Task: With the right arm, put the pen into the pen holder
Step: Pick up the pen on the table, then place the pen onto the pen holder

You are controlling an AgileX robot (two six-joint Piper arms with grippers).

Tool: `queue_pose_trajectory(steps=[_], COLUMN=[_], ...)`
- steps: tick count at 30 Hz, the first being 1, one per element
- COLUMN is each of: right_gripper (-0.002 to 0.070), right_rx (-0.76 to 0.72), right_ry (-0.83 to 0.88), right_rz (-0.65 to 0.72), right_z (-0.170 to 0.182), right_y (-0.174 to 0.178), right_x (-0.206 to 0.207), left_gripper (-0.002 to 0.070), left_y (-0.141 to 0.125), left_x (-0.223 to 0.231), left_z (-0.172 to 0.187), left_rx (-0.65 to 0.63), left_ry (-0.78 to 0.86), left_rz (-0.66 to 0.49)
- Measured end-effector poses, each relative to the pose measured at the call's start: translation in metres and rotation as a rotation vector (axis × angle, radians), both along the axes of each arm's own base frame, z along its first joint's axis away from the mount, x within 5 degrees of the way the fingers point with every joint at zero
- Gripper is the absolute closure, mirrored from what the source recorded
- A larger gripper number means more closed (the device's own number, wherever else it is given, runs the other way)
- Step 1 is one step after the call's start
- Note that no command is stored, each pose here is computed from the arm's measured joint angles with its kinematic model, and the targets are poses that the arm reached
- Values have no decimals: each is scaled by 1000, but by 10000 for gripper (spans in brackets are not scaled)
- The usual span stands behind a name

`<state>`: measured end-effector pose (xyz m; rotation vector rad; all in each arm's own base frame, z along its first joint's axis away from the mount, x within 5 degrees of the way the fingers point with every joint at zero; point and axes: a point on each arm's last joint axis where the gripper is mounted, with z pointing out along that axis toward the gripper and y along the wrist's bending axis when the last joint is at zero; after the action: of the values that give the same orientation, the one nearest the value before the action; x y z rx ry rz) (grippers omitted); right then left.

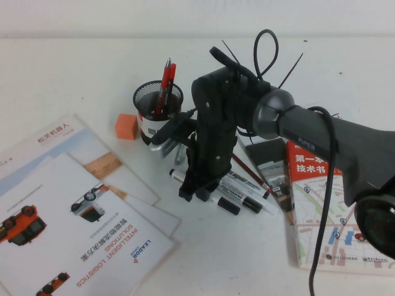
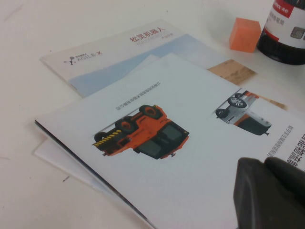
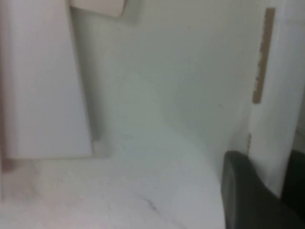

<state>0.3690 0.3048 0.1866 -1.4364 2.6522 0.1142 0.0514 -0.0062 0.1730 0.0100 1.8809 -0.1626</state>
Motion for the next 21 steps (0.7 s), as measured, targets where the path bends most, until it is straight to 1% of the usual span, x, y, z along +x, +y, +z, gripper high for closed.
queue_pose_trajectory(steps=[5,8,11,14,19,21], right_gripper=[551,551,551,551,551,551], right_rx=[55,131,273,434,706,818], right_ry=[39,-2,-126,-285,-574,-671], right_rz=[-21,-47,-99,-184,-339,-379], right_z=[3,15,41,58,72,75], right_y=[2,1,-1,-10,-38,-45], right_x=[-2,-5,-12,-24,-43,-47], left_gripper=[677,677,677,677,677,678], left_y=[0,0,0,0,0,0], left_x=[0,0,0,0,0,0], left_z=[0,0,0,0,0,0], left_rx=[0,0,0,0,0,0], left_ry=[0,0,0,0,0,0], left_rz=[0,0,0,0,0,0])
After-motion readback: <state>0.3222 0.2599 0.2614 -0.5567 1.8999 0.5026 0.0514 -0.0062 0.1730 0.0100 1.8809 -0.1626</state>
